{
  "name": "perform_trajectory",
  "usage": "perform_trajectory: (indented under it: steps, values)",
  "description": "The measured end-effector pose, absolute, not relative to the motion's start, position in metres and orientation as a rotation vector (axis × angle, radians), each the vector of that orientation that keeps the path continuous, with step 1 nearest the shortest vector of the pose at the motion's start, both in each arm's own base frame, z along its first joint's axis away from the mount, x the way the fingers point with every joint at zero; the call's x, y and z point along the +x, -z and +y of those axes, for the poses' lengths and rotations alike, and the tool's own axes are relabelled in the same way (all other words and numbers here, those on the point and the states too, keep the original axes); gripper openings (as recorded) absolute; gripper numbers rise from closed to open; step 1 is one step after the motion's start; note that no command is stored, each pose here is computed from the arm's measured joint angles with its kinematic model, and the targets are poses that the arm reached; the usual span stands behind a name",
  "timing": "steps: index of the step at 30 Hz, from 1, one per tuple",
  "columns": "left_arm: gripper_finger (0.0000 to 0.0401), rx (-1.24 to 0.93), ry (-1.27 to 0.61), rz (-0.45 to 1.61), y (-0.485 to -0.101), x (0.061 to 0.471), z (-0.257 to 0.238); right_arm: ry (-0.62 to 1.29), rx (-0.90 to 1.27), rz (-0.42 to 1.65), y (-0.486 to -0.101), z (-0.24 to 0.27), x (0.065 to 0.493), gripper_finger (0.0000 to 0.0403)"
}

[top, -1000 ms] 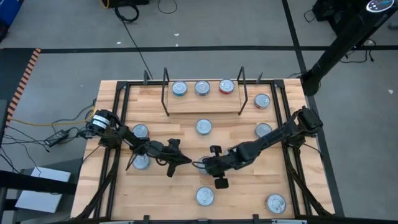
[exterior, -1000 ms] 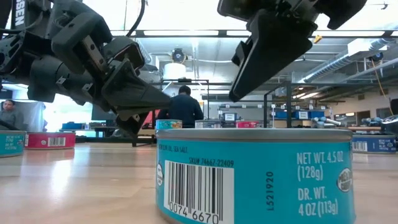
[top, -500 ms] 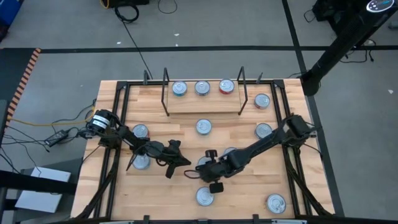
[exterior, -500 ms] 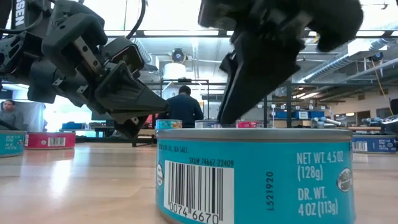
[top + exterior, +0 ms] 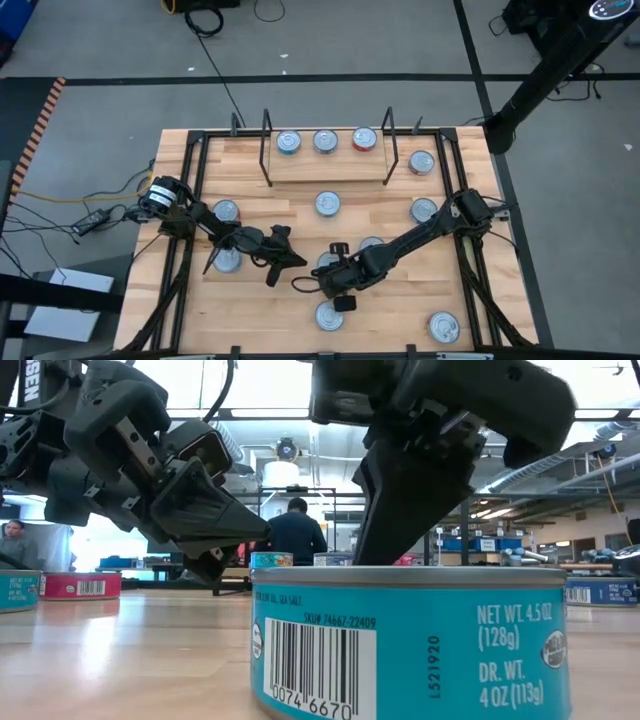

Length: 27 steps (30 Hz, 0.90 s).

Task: Stack canned seafood by type on shelf
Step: Put the center blue tuna can on the shelf

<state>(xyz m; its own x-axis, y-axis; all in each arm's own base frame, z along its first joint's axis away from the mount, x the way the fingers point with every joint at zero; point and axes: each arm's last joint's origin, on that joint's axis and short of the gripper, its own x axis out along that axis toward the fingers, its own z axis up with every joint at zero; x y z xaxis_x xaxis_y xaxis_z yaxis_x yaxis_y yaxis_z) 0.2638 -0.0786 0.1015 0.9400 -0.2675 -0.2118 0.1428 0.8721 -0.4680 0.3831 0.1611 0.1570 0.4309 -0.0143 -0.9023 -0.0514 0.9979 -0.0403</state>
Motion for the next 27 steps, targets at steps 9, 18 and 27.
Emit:
perform_trajectory:
  steps: [9, 18, 27]
  values:
    - [0.0000, -0.465, 0.226, 0.281, -0.101, 0.263, -0.079, -0.037, -0.046, 1.137, -0.154, 0.162, 0.384, 0.0022]
    - [0.0000, -0.465, 0.227, 0.280, -0.101, 0.263, -0.079, -0.101, 0.060, 1.170, -0.158, 0.150, 0.388, 0.0008]
    - [0.0000, -0.458, 0.221, 0.246, -0.104, 0.264, -0.078, -0.215, 0.348, 1.127, -0.195, 0.119, 0.393, 0.0005]
